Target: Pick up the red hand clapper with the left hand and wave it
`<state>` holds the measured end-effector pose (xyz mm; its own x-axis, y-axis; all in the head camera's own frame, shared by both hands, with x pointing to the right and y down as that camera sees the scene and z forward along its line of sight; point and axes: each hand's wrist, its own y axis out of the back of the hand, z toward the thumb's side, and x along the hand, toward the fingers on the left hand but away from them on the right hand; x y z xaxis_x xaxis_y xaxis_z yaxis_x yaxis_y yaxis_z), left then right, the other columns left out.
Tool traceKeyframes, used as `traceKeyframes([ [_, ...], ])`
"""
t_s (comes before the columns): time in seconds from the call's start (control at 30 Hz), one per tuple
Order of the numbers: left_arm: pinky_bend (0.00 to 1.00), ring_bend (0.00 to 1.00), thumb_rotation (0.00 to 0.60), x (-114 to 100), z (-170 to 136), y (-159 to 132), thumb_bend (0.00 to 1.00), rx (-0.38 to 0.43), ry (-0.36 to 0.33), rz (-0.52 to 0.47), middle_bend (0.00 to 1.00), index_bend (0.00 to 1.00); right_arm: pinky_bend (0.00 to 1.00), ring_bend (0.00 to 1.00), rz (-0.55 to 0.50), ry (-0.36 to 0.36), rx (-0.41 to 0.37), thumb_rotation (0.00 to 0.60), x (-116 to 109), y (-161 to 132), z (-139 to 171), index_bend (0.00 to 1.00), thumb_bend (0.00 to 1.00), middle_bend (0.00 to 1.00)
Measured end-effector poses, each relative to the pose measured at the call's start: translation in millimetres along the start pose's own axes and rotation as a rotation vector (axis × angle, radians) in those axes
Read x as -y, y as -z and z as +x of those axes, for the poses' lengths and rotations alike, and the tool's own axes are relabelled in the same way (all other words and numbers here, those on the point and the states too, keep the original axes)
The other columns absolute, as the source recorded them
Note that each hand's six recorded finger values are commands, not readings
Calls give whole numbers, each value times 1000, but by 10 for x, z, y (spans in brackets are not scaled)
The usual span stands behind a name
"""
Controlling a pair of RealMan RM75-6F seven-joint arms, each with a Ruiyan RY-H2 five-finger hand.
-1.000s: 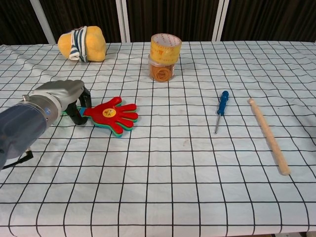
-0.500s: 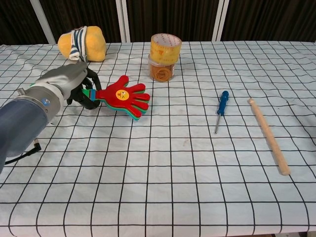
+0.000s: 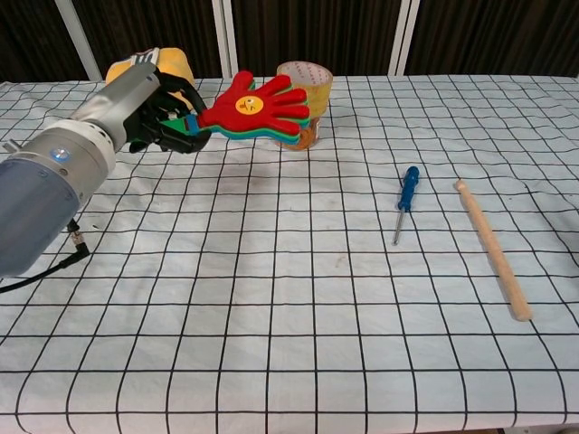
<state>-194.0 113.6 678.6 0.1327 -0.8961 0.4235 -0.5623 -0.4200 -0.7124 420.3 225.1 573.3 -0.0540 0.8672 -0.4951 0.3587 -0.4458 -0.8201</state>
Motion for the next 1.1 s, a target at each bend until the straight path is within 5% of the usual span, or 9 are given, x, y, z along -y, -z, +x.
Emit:
traceKeyframes([
  [0.5, 993, 763, 600, -580, -350, -258, 810, 322, -21, -379, 800, 608, 175, 5, 12, 7, -3, 600, -8, -4, 5, 0, 301, 0],
  [0.7, 993, 767, 600, -889, -486, -207, 810, 449, -99, -406, 807, 609, 175, 5, 14, 9, -1, 600, -9, 0, 5, 0, 302, 0],
  [0.83, 993, 767, 600, -888, -421, -48, 800, 368, -91, -346, 808, 609, 175, 5, 12, 9, 0, 600, -10, -1, 6, 0, 303, 0],
  [1.1, 993, 767, 600, -829, -226, 526, 770, -39, -17, -17, 808, 611, 175, 5, 16, 12, -5, 600, -13, -4, 4, 0, 304, 0],
])
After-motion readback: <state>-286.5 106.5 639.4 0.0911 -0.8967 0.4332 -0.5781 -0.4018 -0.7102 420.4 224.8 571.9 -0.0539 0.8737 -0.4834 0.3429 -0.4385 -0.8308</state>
